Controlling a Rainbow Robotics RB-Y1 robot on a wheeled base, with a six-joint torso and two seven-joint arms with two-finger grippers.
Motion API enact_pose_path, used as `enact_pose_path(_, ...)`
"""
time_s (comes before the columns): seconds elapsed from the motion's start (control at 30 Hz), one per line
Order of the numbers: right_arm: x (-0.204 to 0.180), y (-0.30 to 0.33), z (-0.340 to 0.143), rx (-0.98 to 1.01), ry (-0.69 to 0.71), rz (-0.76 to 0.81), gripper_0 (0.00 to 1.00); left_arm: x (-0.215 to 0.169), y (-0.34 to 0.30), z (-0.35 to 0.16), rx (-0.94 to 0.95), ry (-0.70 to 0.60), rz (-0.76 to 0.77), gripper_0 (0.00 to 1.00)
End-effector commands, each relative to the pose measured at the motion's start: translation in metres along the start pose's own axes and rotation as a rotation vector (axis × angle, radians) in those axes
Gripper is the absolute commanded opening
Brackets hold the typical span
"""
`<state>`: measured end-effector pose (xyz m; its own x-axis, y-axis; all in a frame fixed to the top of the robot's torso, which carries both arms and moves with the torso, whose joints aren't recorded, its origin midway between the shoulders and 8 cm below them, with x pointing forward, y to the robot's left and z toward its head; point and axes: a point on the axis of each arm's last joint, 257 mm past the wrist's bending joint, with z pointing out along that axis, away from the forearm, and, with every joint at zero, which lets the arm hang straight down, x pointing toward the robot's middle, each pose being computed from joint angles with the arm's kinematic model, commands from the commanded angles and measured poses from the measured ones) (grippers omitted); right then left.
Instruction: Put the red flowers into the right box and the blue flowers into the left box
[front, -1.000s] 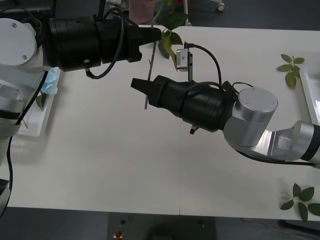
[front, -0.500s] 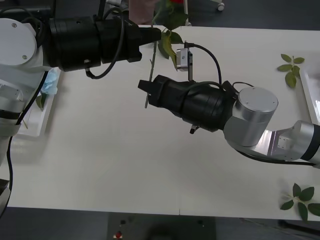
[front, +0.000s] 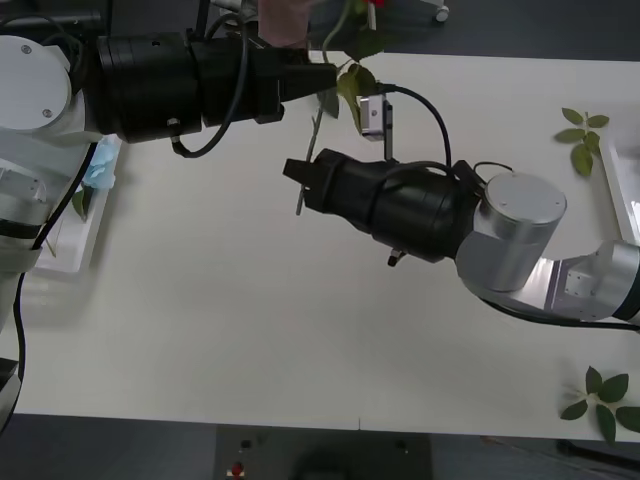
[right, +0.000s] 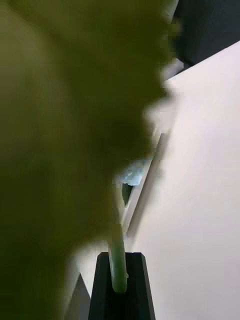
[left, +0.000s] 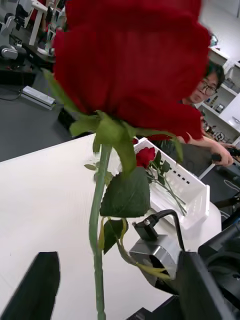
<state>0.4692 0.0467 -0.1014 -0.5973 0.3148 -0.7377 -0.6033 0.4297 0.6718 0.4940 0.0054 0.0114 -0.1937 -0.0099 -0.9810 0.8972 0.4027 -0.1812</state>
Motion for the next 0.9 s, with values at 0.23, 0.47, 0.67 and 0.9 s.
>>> enact_pose_path(0.23,-0.069,0.008,-0.087,0.034,0.058,-0.116,0.0,-0.021,-0.005,-0.008,0.006,-0.048,0.043,1.0)
enact_pose_path(0.47,-0.112,0.012,-0.177,0.106,0.238,-0.12,0.0,-0.021,0.025,-0.052,-0.066,0.047,0.088,1.0)
enact_pose_path(0.67,-0.16,-0.013,-0.25,0.217,0.327,-0.067,0.0,0.001,0.074,-0.124,-0.179,0.242,0.072,1.0)
enact_pose_path(0.9,-0.2,-0.076,-0.365,0.421,0.441,-0.006,0.0,0.033,0.134,-0.203,-0.359,0.434,0.004,1.0)
